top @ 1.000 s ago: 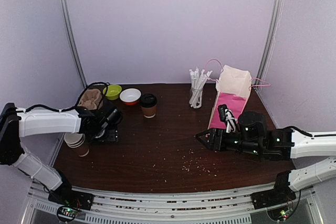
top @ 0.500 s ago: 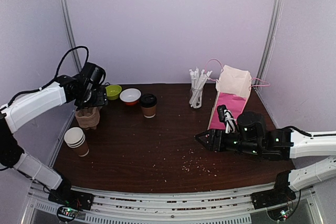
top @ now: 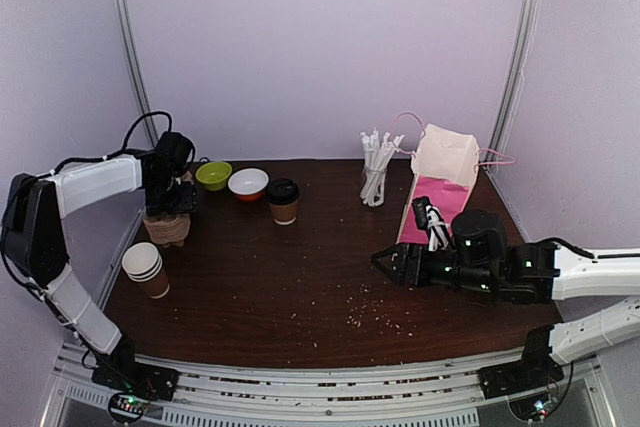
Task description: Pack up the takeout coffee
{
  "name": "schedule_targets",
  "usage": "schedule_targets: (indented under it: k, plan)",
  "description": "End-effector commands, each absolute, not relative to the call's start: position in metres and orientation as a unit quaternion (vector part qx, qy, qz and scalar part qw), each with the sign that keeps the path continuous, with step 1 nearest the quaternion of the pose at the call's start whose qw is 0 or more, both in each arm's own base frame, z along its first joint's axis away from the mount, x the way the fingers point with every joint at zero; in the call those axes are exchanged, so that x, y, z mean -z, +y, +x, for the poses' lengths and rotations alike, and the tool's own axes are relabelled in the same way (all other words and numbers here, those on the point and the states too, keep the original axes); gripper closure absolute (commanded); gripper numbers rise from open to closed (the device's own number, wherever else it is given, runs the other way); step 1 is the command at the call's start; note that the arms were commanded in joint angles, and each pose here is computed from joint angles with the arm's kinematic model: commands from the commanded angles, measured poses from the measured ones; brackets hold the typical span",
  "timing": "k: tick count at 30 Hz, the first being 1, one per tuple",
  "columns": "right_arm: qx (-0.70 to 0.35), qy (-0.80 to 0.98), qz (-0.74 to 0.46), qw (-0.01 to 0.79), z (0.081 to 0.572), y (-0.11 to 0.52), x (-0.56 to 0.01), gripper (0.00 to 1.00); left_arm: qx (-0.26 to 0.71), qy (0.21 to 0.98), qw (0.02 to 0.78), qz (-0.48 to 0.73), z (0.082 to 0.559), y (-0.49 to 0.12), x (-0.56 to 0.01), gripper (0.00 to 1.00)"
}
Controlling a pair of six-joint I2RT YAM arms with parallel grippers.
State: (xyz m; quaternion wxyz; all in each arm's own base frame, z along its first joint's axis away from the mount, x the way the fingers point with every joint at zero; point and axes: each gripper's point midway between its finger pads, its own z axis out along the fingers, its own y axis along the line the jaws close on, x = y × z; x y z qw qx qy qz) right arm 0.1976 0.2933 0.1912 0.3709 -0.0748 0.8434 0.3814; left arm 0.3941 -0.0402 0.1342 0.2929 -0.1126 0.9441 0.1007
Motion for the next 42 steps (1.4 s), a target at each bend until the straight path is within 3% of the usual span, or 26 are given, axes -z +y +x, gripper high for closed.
schedule_targets:
  k: [1,6,12,18,23,30,42]
  plan:
    - [-0.390,0.837,-0.083,0.375,0.197,0.298,-0.205,0.27,-0.105,0.944,0.294,-0.108,0.409,-0.033,-0.121,0.23]
    - [-0.392,0.837,-0.082,0.373,0.196,0.297,-0.206,0.27,-0.113,0.948,0.279,-0.108,0.413,-0.025,-0.105,0.30]
    - [-0.393,0.835,-0.082,0.375,0.197,0.297,-0.208,0.27,-0.120,0.950,0.271,-0.099,0.417,-0.025,-0.095,0.46]
    - [-0.390,0.836,-0.082,0.376,0.197,0.296,-0.208,0.27,-0.110,0.951,0.274,-0.092,0.413,-0.027,-0.099,0.72]
    - [-0.389,0.836,-0.082,0.378,0.197,0.296,-0.208,0.27,-0.101,0.951,0.281,-0.085,0.405,-0.029,-0.107,1.00]
    - [-0.390,0.836,-0.080,0.378,0.198,0.297,-0.209,0.27,-0.069,0.948,0.305,-0.067,0.390,-0.045,-0.131,1.00]
    - [-0.389,0.836,-0.076,0.380,0.199,0.296,-0.214,0.27,-0.034,0.936,0.349,0.022,0.354,-0.124,-0.189,1.00]
